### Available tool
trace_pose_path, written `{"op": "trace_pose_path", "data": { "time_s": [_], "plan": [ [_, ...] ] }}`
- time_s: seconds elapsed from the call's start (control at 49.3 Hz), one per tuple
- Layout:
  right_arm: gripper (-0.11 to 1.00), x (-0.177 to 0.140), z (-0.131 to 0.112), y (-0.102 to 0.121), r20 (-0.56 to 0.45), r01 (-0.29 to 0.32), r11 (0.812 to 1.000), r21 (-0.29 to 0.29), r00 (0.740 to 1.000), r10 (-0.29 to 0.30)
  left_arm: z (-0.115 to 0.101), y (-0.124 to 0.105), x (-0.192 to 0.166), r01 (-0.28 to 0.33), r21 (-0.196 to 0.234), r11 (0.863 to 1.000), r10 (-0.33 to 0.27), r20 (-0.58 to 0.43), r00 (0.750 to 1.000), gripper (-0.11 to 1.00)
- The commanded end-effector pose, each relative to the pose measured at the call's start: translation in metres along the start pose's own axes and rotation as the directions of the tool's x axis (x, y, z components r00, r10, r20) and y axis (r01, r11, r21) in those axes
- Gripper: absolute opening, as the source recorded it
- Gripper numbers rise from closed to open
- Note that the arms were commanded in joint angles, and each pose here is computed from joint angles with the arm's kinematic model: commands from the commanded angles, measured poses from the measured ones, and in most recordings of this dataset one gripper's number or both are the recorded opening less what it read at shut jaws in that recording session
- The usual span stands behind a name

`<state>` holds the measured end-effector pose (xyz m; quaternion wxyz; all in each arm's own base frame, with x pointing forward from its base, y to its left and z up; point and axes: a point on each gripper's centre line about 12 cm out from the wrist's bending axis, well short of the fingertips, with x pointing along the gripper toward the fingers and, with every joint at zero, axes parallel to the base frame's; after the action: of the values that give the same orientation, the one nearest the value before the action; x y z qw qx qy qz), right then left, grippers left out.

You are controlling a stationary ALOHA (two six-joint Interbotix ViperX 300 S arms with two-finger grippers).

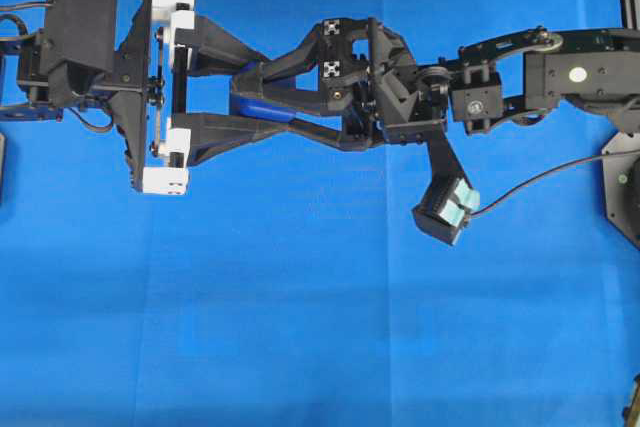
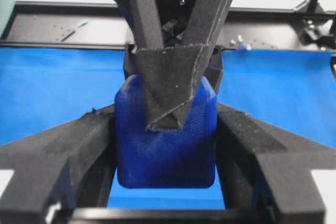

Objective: Handover the blue block to the right arm after grasping it with the left arm, then place it in the designated position.
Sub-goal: 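Reach the right gripper over the cube held by the left gripper, then close the right gripper on the cube, open left, pull right away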

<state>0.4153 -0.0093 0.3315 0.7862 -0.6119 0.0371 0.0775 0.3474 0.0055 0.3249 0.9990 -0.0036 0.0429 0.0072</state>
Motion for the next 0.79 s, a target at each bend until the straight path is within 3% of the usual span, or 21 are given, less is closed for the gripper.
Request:
{"op": "trace_pose_path", "data": {
  "time_s": [0.0,0.771],
  "plan": [
    [0.57,-0.0030,0.0033,-0.0166,0.004,0.040,0.999,-0.002,0.999,-0.040,0.0189,-0.0022,-0.0096,0.006,-0.001,1.000,-0.006,0.058,0.998,0.46],
    [0.57,-0.0028,0.0026,-0.0158,-0.010,0.031,1.000,-0.003,0.999,-0.031,0.0172,-0.0047,-0.0094,0.013,-0.006,1.000,-0.013,0.040,0.999,0.47]
  ]
}}
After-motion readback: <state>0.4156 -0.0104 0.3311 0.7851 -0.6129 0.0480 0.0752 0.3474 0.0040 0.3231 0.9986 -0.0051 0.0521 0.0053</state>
